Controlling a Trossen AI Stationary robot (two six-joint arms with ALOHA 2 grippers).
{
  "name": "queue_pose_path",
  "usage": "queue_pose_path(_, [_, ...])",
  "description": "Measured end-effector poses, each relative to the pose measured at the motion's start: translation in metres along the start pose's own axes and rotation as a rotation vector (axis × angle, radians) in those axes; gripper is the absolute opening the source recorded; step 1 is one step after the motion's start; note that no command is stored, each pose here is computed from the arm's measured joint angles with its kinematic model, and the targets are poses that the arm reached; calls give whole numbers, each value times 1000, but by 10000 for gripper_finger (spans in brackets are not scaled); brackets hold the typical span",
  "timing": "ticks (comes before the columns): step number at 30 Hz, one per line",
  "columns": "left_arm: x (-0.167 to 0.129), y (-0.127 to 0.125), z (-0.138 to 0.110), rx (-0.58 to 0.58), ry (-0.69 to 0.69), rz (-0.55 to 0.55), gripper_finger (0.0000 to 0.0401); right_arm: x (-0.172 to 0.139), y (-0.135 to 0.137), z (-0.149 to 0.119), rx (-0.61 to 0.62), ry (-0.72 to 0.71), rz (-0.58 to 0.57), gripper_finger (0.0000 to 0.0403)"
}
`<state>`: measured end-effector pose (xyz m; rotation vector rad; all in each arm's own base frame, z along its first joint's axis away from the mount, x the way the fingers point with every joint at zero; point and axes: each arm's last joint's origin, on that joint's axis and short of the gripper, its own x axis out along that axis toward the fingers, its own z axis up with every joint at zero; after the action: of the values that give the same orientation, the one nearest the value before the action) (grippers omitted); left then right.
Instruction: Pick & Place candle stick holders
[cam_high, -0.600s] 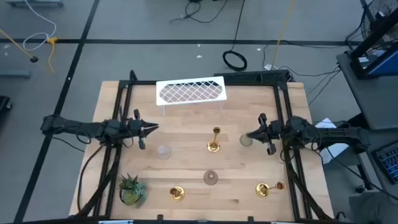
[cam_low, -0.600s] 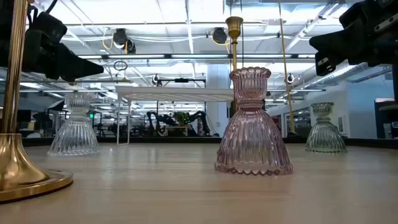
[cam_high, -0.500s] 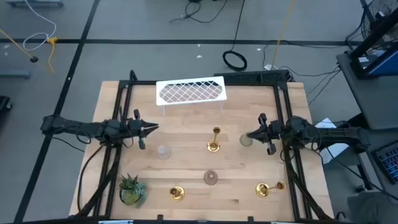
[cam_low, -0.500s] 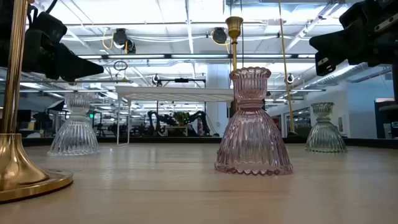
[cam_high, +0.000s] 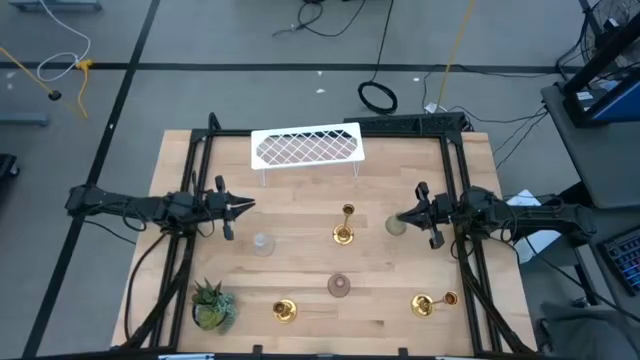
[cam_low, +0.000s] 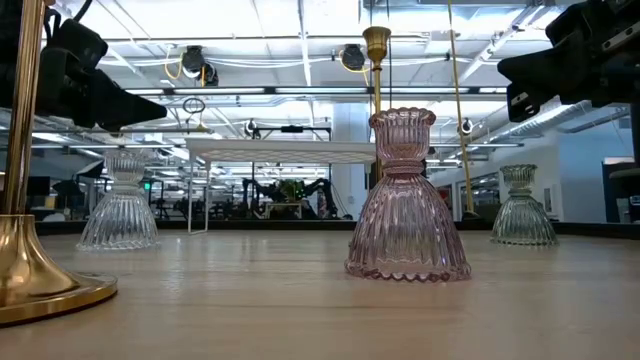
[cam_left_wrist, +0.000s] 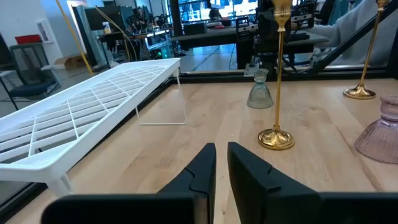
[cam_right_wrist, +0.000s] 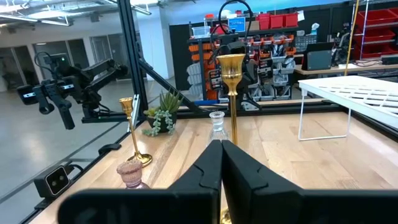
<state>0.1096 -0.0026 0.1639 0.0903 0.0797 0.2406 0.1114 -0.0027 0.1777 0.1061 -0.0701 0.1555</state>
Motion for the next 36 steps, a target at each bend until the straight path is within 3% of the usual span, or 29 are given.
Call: queue_pose_path(36, [0, 0, 0, 0, 0, 0, 49, 1, 9, -1, 6, 9, 82, 0])
